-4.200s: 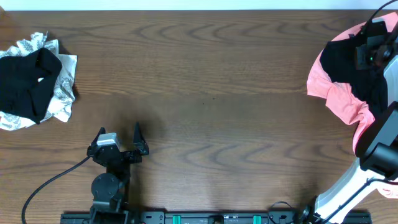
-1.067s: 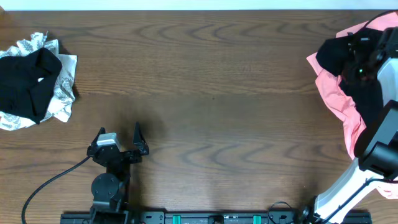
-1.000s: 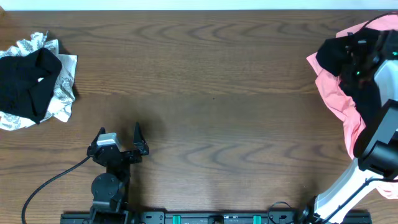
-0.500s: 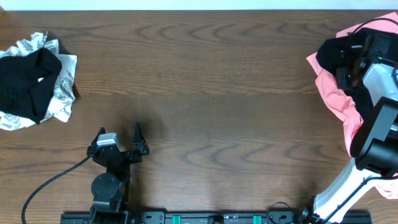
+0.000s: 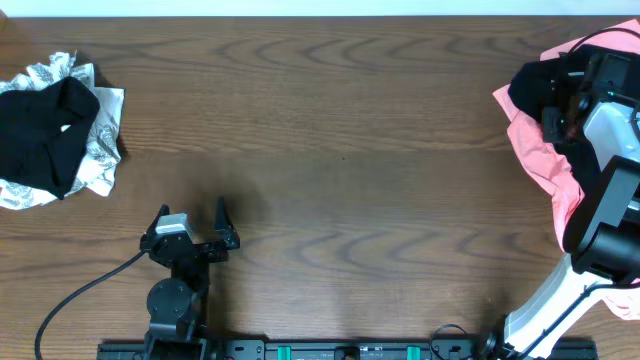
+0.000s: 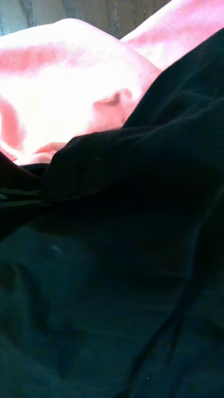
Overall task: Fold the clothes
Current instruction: 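Pinch the black garment's edge with the right gripper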
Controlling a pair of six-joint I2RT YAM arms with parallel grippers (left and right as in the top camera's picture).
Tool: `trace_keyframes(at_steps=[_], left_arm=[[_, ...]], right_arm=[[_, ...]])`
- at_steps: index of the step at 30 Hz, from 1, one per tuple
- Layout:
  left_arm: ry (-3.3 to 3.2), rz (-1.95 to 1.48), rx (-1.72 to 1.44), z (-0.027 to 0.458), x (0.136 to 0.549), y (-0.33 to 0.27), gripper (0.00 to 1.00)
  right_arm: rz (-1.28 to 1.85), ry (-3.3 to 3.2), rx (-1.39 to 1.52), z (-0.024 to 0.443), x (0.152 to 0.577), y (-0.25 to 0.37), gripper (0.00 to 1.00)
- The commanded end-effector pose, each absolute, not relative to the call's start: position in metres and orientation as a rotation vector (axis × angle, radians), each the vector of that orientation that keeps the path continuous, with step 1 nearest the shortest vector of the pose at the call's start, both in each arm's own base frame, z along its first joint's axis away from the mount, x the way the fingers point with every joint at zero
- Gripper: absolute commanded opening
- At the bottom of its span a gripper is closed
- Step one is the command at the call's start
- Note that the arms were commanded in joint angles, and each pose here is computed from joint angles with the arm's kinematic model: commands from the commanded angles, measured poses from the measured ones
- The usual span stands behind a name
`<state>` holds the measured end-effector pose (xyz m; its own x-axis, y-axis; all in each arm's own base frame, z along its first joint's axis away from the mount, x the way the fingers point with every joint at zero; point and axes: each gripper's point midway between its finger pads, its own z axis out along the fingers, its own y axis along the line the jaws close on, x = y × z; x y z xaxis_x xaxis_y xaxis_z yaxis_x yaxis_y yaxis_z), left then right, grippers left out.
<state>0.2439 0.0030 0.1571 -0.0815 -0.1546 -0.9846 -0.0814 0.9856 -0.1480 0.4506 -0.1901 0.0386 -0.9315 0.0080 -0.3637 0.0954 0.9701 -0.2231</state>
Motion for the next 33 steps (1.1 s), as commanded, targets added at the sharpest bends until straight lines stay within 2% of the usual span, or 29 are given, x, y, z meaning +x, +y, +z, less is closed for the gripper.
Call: trace_keyframes(at_steps=[1,7,8,10,11,16,21,25,30,33], left_arm=[[1.704,-0.028,-0.18,0.139,0.243,0.006,0.98],[1.704,-0.028,-0.18,0.139,0.243,0.006,0.98],[1.704,-0.028,-0.18,0.139,0.243,0.006,0.98],[1.704,-0.028,-0.18,0.139,0.243,0.006,0.98],[1.704,-0.028,-0.18,0.139,0.243,0.006,0.98],[1.704,-0.028,-0.18,0.139,0.243,0.006,0.98],[1.704,-0.028,-0.18,0.139,0.243,0.006,0.98],[1.704,-0.028,-0.18,0.139,0.243,0.006,0.98],[1.704,-0.028,-0.18,0.139,0.243,0.006,0.98],[1.704,-0.028,-0.18,0.139,0.243,0.006,0.98]], right_arm=[[-0.344,2.727,0.11,0.047,0.454,-0.19,0.01],[-0.34,2.721,0.192,0.047,0.45,-0.2,0.01],[-0.342,2.722,0.207,0.047,0.448,-0.205,0.04],[-0.343,2.724,0.22,0.046,0.445,-0.209,0.2],[-0.343,2.726,0.227,0.046,0.444,-0.211,0.23],[-0.299,2.717,0.253,0.046,0.444,-0.21,0.35],[-0.264,2.71,0.245,0.044,0.446,-0.206,0.42],[-0.266,2.706,0.244,0.039,0.445,-0.206,0.51],[-0.267,2.699,0.244,0.034,0.444,-0.205,0.5],[-0.256,2.694,0.241,0.031,0.445,-0.204,0.4]])
